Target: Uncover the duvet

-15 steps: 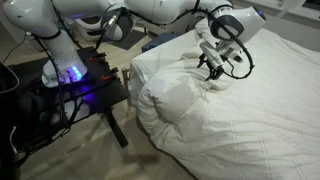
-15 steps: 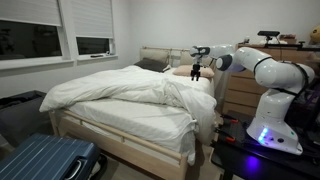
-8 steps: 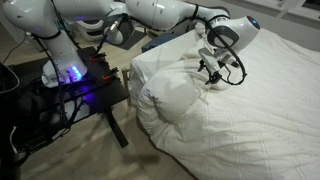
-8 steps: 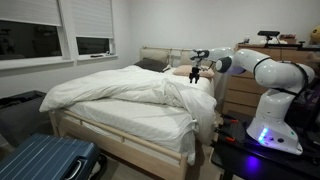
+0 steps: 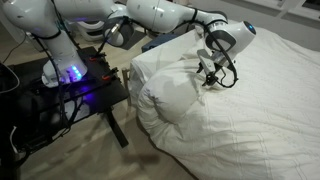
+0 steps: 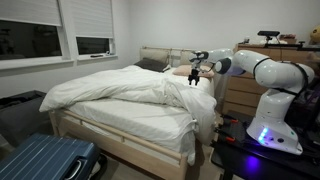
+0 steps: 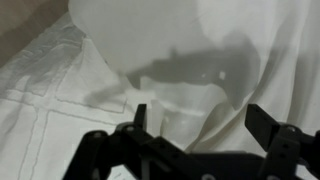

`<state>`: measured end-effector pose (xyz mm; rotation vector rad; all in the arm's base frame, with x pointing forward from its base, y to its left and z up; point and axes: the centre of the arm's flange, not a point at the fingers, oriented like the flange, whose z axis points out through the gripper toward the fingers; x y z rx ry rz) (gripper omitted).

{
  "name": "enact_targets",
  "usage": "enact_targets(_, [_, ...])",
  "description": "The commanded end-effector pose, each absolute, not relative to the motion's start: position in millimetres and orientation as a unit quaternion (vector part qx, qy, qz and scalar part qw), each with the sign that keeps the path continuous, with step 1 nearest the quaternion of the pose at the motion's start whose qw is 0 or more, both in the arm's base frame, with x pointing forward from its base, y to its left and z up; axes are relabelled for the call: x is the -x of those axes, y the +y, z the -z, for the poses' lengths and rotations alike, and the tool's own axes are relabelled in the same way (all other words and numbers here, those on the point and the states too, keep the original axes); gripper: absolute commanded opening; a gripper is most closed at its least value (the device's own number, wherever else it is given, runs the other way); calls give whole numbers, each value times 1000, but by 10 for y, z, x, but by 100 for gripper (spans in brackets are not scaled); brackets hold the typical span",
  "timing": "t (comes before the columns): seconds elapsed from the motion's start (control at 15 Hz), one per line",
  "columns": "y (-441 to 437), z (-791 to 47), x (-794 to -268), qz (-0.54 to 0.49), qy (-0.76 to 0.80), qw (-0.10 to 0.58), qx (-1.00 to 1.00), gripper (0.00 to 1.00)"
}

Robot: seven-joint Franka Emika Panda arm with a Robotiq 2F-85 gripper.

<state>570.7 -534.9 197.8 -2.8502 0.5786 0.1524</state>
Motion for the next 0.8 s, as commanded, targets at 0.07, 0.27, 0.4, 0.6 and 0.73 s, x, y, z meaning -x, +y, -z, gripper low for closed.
enact_targets(0.07, [-5304, -1970, -5747, -63, 224, 101, 967, 100])
enact_targets(0.27, [-5224, -1992, -5826, -71, 240, 86, 965, 100])
enact_targets(0.4, [-5209, -1998, -5842, -71, 243, 84, 964, 100])
enact_targets(0.6, [-5201, -1957, -5777, -82, 242, 81, 963, 100])
enact_targets(0.73, [-5118, -1783, -5653, -115, 216, 85, 966, 100])
